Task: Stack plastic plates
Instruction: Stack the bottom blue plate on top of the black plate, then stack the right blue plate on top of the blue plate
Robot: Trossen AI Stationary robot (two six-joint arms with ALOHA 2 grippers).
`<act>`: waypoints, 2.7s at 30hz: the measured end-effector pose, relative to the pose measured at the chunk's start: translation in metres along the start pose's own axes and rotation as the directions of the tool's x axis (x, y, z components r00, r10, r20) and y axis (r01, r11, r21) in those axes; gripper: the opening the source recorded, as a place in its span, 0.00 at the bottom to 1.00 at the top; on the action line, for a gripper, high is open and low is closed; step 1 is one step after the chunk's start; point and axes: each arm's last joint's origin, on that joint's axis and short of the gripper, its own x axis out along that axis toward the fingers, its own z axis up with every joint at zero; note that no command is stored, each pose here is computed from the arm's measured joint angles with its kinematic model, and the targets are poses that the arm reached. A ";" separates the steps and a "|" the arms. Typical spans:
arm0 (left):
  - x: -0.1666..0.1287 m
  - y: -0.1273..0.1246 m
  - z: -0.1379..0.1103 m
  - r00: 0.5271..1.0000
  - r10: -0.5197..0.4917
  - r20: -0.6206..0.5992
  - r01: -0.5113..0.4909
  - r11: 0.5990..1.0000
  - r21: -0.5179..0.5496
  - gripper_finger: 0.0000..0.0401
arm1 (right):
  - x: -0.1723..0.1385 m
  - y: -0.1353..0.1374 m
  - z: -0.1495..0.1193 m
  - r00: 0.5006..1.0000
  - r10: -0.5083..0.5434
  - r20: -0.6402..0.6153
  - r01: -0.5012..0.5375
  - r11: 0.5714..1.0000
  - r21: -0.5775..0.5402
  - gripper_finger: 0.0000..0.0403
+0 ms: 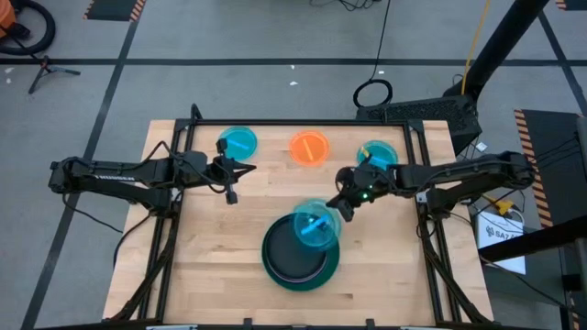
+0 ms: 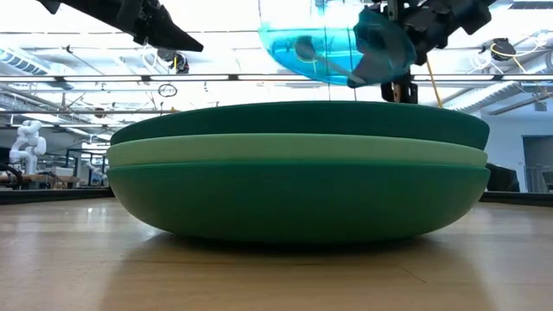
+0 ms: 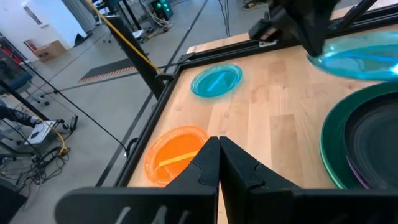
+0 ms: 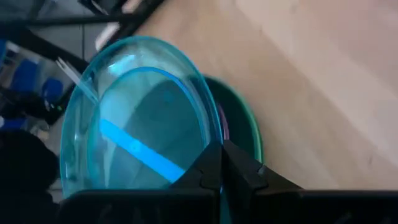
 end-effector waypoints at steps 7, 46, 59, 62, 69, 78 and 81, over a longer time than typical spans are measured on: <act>0.000 0.000 0.002 1.000 0.004 0.016 -0.004 1.000 -0.004 0.01 | 0.030 0.000 -0.009 0.999 -0.002 -0.049 0.005 0.998 0.064 0.01; 0.000 0.000 0.001 1.000 0.004 0.013 -0.004 1.000 0.014 0.01 | 0.006 -0.098 0.041 0.507 -0.800 -0.321 0.860 0.497 0.119 0.32; 0.000 0.000 0.001 1.000 0.003 0.012 -0.004 1.000 0.018 0.01 | 0.036 -0.147 0.035 0.360 -0.818 -0.449 0.924 0.380 0.047 0.32; 0.000 0.000 0.001 1.000 0.004 0.012 -0.004 1.000 0.019 0.01 | 0.041 -0.152 0.031 0.316 -0.831 -0.457 0.936 0.351 0.010 0.32; 0.000 0.000 0.001 1.000 0.003 0.011 -0.004 1.000 0.025 0.01 | 0.044 -0.155 0.029 0.296 -0.840 -0.455 0.941 0.337 -0.010 0.31; 0.000 0.000 0.001 1.000 0.003 0.012 -0.004 1.000 0.025 0.01 | 0.045 -0.156 0.029 0.294 -0.842 -0.452 0.943 0.333 -0.008 0.09; 0.000 0.000 0.001 1.000 0.003 0.011 -0.004 1.000 0.025 0.01 | 0.045 -0.155 0.029 0.294 -0.844 -0.449 0.941 0.337 -0.018 0.02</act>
